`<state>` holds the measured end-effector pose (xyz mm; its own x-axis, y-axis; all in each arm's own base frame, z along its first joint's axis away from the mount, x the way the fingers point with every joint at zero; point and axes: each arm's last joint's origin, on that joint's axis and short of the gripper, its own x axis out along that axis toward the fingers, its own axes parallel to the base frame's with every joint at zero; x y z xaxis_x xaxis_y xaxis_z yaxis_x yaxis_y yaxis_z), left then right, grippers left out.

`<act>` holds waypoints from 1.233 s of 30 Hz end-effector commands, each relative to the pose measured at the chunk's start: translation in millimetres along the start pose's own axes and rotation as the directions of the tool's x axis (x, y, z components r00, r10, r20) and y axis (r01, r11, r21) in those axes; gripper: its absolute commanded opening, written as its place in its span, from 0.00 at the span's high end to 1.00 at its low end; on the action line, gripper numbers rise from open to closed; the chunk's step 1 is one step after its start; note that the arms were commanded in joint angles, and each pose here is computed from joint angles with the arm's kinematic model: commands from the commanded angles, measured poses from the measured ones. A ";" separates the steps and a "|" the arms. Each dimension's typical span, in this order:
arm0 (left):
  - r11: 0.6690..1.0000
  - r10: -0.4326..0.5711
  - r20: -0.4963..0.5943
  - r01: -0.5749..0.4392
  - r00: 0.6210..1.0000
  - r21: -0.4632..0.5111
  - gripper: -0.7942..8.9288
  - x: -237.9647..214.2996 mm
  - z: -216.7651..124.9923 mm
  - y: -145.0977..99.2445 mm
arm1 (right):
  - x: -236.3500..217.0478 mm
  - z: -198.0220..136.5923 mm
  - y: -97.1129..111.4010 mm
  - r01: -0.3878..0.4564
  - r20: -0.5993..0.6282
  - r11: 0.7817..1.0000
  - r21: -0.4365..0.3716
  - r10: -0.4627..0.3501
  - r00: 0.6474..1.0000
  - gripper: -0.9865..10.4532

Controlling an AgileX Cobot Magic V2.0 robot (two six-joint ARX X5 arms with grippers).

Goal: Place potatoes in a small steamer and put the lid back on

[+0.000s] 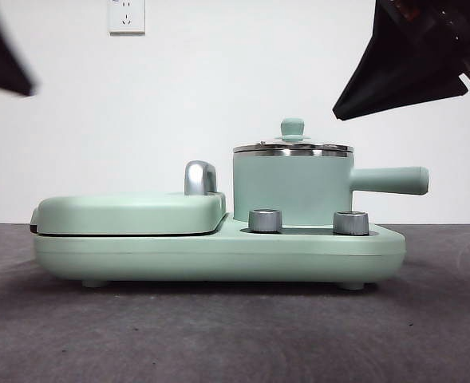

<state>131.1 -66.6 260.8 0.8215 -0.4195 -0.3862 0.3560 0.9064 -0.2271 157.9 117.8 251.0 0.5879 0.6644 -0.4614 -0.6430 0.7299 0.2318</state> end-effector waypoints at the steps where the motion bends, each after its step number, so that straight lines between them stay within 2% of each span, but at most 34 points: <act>1: 0.996 0.084 0.087 -0.084 0.993 -0.001 0.91 -11.4 -24.1 19.7 | 0.6 3.7 2.3 -0.013 0.027 1.000 -0.008 0.013 1.000 0.90; 5: 0.974 0.207 0.232 -0.222 0.950 0.039 0.91 -24.8 -54.9 41.5 | 0.6 4.0 2.3 -0.013 0.029 1.000 -0.008 0.013 0.999 0.90; 7: 0.960 0.261 0.295 -0.280 0.919 0.025 0.91 -28.4 -68.0 49.4 | 0.6 4.0 2.3 -0.013 0.029 1.000 -0.008 0.013 0.999 0.90; 12: 0.933 0.343 0.345 -0.360 0.874 -0.016 0.91 -25.0 -93.2 62.8 | 0.6 4.0 2.3 -0.013 0.029 1.000 -0.008 0.013 0.999 0.90; 21: 0.927 0.367 0.305 -0.374 0.879 -0.038 0.91 -13.8 -109.7 70.4 | 0.6 4.2 2.3 -0.013 0.031 1.000 -0.009 0.013 0.999 0.90; 32: 0.928 0.364 0.301 -0.371 0.882 -0.036 0.91 -13.7 -110.0 70.3 | 0.4 5.9 2.3 -0.014 0.049 1.000 -0.012 0.015 0.999 0.90; 34: 0.928 0.364 0.301 -0.371 0.882 -0.036 0.91 -13.7 -110.0 70.3 | -0.8 5.7 2.3 -0.003 0.049 0.998 -0.070 0.007 0.999 0.90; 35: 0.928 0.364 0.301 -0.371 0.881 -0.036 0.91 -13.7 -109.9 70.3 | -4.2 5.5 0.7 0.033 0.055 0.989 -0.147 -0.025 0.998 0.90; 37: 0.928 0.364 0.301 -0.371 0.882 -0.036 0.91 -13.7 -110.0 70.3 | -12.3 3.1 -4.9 0.117 0.098 0.977 -0.180 -0.101 0.990 0.90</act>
<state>94.8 -2.5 157.3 0.9887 -0.0245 -0.1477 0.0093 0.9947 -0.1028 156.8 110.4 256.2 0.6625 0.6216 -0.4179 -0.6382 0.7606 0.1195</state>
